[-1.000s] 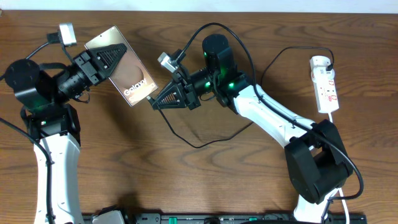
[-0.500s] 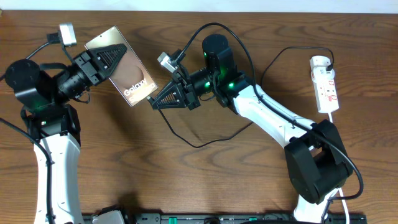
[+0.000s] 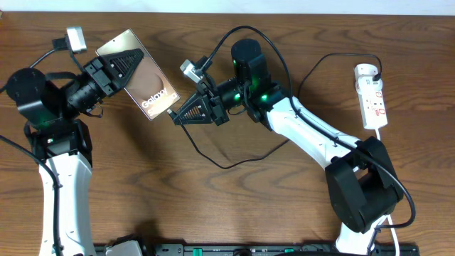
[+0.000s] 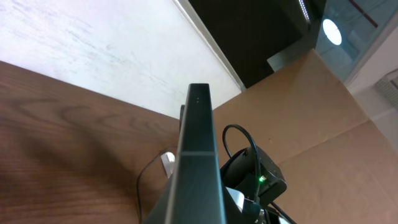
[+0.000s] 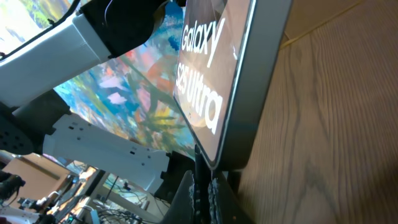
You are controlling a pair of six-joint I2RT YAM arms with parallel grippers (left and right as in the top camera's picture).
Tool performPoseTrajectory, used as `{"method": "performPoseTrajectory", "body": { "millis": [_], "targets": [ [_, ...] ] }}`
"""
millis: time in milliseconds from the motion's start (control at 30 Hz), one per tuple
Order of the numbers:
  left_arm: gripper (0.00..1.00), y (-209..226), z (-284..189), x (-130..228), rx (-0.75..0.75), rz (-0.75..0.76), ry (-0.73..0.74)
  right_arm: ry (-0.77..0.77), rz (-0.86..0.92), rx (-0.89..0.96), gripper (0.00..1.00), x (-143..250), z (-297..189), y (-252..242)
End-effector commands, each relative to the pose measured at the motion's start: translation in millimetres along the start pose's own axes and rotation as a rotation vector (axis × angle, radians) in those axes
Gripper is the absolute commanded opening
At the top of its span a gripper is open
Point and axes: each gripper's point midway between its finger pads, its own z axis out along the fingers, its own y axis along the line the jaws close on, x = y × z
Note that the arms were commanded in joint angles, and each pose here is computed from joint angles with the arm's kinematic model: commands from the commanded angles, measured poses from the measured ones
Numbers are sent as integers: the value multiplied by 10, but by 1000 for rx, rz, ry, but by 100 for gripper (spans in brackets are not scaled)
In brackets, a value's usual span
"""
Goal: Plug charger to phone and switch on socket
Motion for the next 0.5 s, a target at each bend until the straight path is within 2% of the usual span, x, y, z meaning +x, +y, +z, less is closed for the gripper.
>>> {"method": "performPoseTrajectory", "body": {
  "millis": [0, 467],
  "targets": [
    [7, 0, 6, -7, -3, 29, -11, -5, -29, -3, 1, -94, -36, 116],
    [7, 94, 1, 61, -14, 5, -6, -5, -29, -3, 1, -95, -36, 115]
  ]
}}
